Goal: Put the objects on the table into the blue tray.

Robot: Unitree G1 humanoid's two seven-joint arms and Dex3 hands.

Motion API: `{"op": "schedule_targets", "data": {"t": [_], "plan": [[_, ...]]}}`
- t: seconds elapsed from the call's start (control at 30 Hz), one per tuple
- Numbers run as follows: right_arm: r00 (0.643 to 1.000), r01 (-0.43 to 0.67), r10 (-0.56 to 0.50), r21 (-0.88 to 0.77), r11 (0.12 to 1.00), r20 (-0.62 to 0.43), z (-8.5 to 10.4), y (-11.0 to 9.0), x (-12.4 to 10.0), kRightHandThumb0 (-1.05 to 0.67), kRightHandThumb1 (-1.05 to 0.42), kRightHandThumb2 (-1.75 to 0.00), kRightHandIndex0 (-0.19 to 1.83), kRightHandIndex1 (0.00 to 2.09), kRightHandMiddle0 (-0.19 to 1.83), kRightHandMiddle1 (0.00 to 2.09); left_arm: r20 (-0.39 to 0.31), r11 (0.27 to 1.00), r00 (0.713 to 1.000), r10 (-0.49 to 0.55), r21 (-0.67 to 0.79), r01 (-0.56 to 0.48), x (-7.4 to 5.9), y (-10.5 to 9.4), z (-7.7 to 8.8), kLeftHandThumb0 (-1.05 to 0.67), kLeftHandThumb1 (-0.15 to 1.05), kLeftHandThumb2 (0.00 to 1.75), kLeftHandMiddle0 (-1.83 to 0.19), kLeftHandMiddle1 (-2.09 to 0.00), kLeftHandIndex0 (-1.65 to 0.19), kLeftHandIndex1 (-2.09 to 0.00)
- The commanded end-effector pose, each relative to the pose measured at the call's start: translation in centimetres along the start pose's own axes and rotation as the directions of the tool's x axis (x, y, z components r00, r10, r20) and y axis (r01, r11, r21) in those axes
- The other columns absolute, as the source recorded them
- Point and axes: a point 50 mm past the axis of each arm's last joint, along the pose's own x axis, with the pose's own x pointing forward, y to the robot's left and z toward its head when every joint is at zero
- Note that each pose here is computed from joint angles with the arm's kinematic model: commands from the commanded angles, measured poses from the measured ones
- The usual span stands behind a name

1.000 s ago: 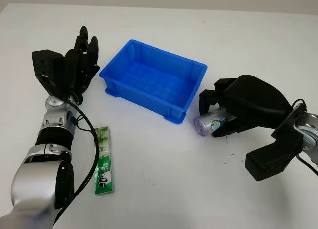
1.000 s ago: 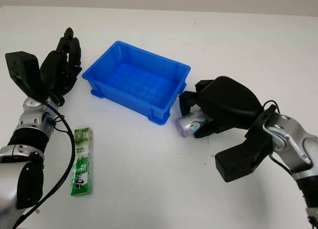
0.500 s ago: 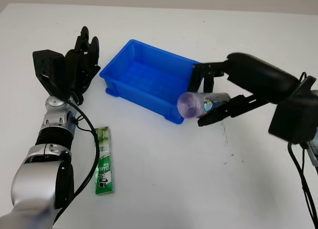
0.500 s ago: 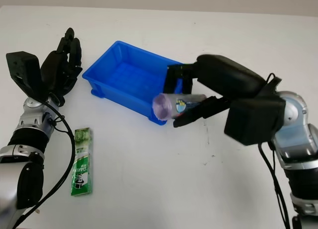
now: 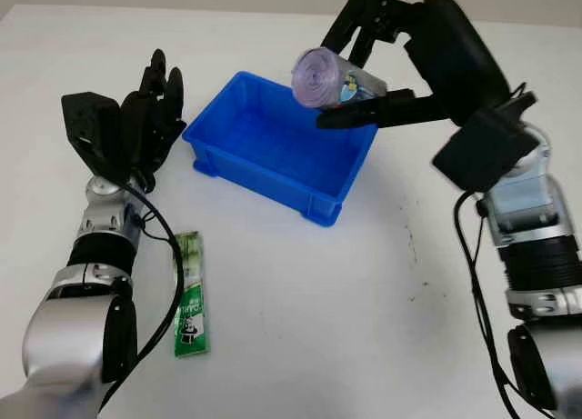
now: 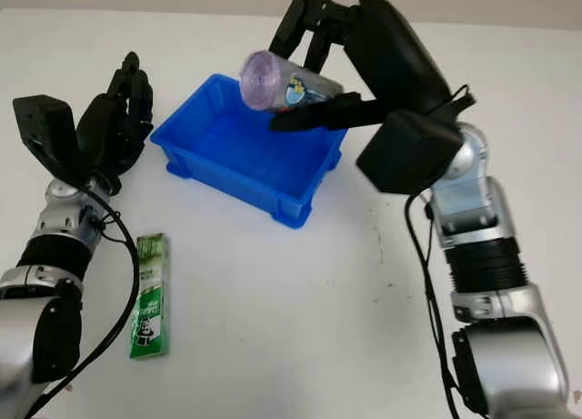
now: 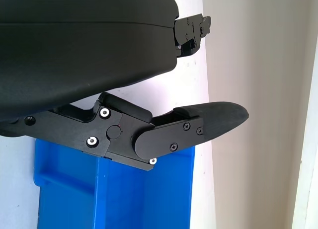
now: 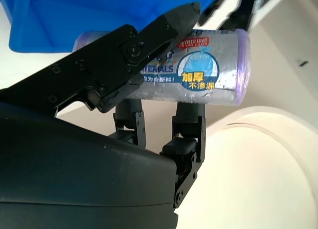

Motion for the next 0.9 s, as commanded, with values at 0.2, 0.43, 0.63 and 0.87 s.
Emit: {"op": "schedule_targets", "data": {"t": [0.2, 0.43, 0.63, 0.87], "plan": [[0.998, -0.068, 0.068, -0.058, 0.996, -0.003, -1.2, 3.6, 2.0, -0.48, -1.03, -0.06, 0.95, 2.09, 0.7, 2.09, 0.01, 1.0, 1.0, 0.02, -0.01, -0.02, -0.2, -0.1, -0.3, -0.7, 1.05, 0.66, 0.19, 0.0, 0.19, 0.0], [0.924, -0.382, 0.375, -0.136, 0.914, -0.073, -1.9, 4.2, 1.7, -0.66, -1.05, -0.11, 0.09, 0.87, 0.1, 0.81, 0.005, 0.999, 0.999, 0.034, -0.005, -0.034, -0.5, 0.1, -0.5, -0.7, 1.05, 0.65, 0.19, 0.0, 0.19, 0.0], [0.904, -0.427, 0.418, -0.142, 0.893, -0.086, -1.7, 3.0, 1.2, -0.78, -1.05, -0.3, -0.17, 0.11, -0.18, 0.02, 0.002, 0.999, 1.0, 0.03, -0.016, -0.03, -0.3, -0.2, -0.6, -0.71, 1.05, 0.64, 0.19, 0.0, 0.19, 0.0], [0.957, -0.289, 0.288, -0.069, 0.955, -0.026, -1.0, 1.4, 0.7, -0.82, -1.05, -0.37, -0.19, 0.0, -0.19, 0.0, -0.014, 1.0, 1.0, 0.023, -0.01, -0.023, -0.1, -0.5, -0.6, -0.74, 1.05, 0.65, 0.19, 0.0, 0.19, 0.0]]}}
